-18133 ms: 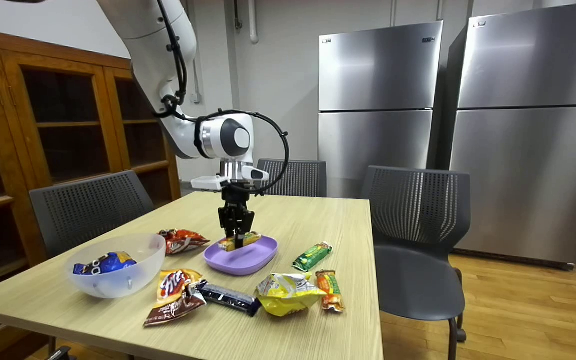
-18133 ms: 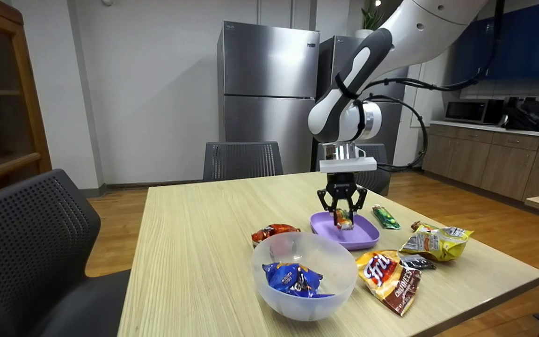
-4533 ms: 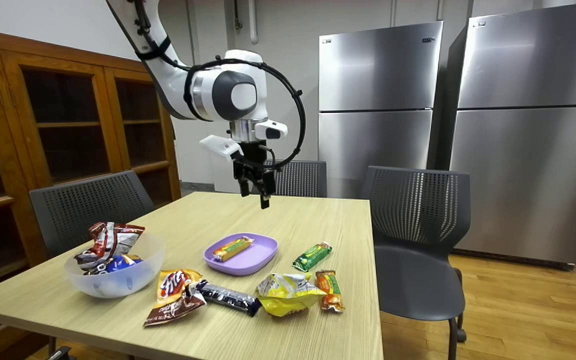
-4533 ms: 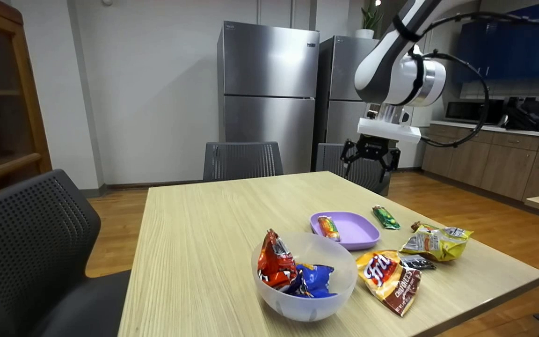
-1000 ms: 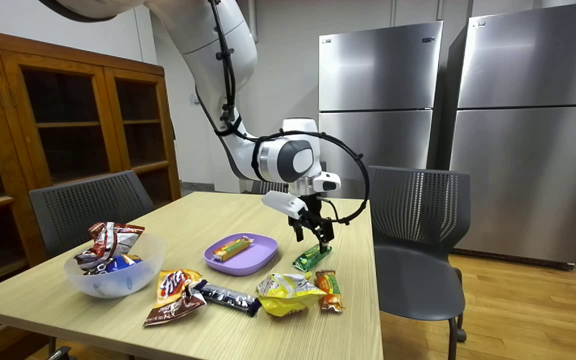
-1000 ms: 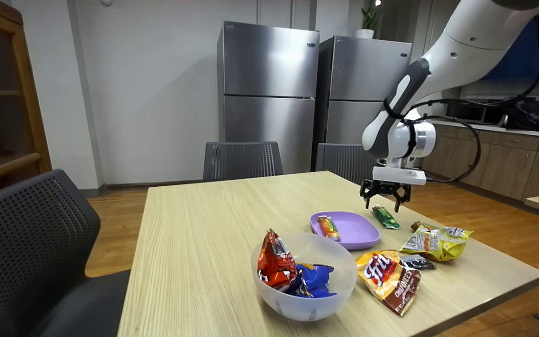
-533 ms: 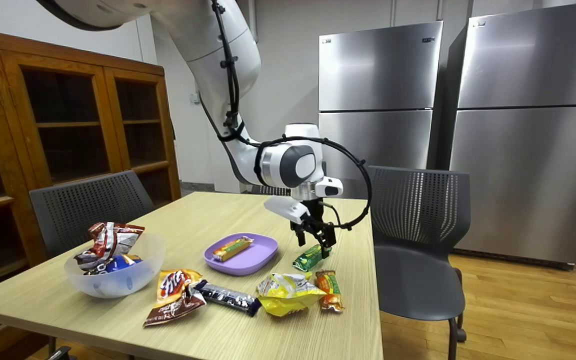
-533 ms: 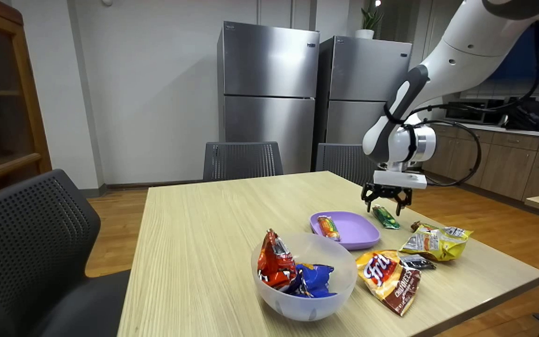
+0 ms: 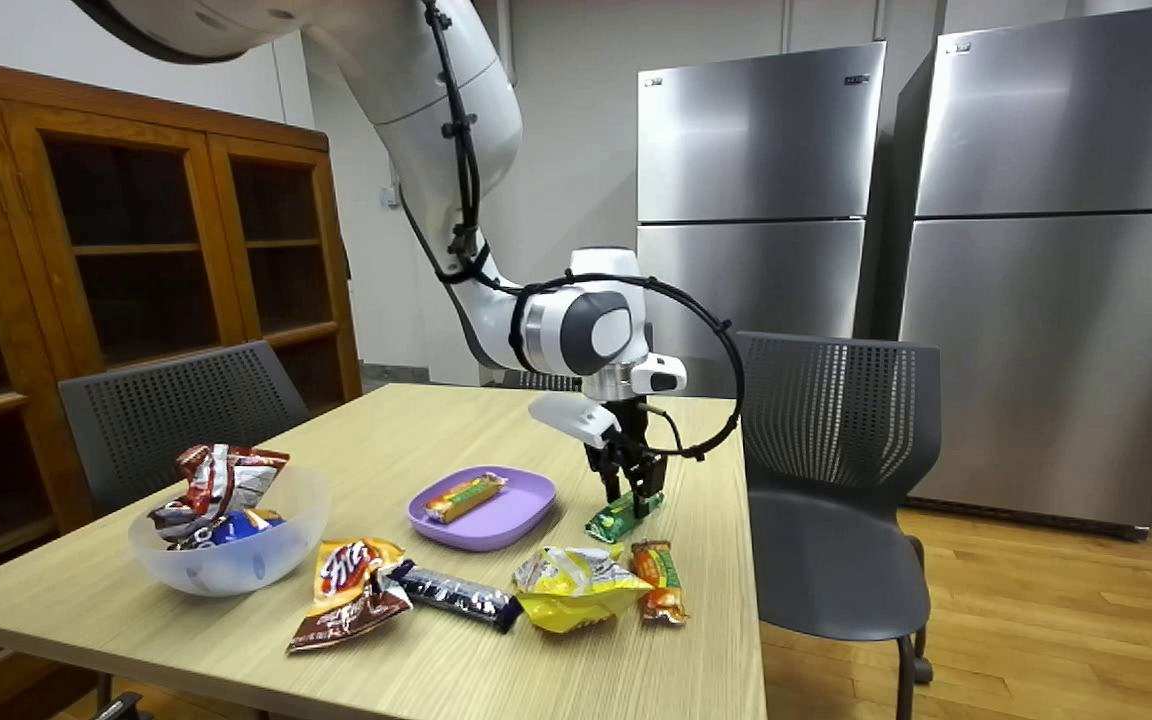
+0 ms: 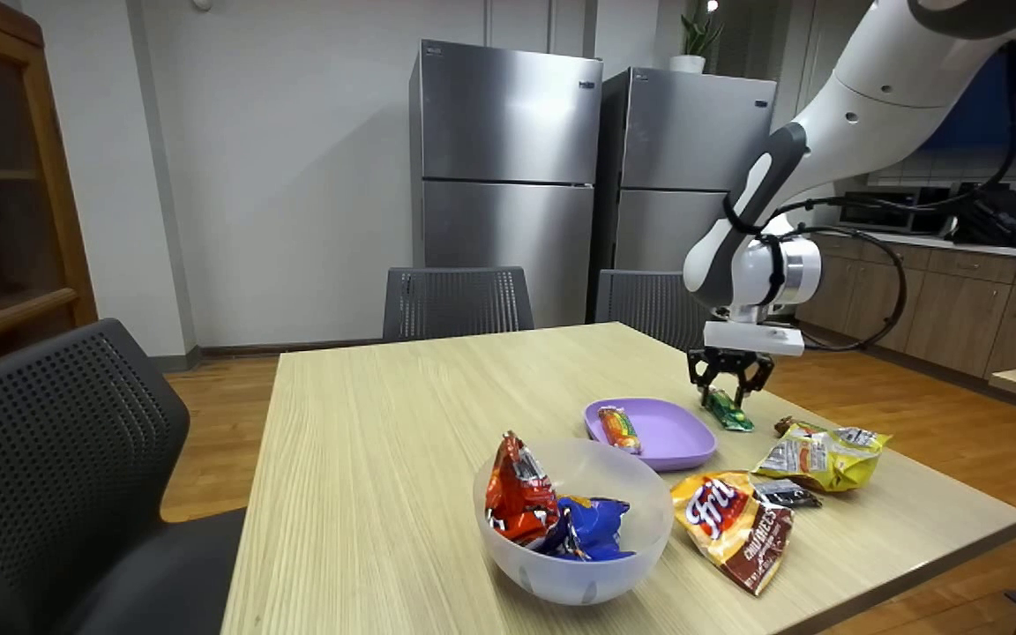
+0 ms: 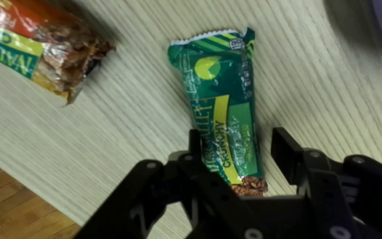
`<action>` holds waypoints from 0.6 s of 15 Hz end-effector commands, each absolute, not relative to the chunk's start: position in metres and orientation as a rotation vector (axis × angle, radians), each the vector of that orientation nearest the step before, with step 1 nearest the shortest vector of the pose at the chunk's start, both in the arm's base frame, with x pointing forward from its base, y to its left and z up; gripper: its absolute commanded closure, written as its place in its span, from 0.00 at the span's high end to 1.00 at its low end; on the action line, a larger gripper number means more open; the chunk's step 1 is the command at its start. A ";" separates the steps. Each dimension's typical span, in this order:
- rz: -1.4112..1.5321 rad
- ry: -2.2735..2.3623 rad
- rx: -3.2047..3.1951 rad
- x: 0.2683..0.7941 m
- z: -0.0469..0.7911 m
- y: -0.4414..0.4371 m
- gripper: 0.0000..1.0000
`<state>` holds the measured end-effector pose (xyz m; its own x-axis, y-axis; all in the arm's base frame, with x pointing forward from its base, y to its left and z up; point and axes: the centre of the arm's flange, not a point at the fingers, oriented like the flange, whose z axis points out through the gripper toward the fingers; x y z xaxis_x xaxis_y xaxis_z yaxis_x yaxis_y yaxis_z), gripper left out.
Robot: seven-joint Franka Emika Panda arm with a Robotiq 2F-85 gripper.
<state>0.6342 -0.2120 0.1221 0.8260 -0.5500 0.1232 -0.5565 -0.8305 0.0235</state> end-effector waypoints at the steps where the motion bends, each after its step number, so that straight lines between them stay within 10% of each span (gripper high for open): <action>1: 0.200 -0.862 2.969 0.641 0.124 -0.216 0.27; 9: 0.278 -0.813 2.996 0.642 0.160 -0.216 0.08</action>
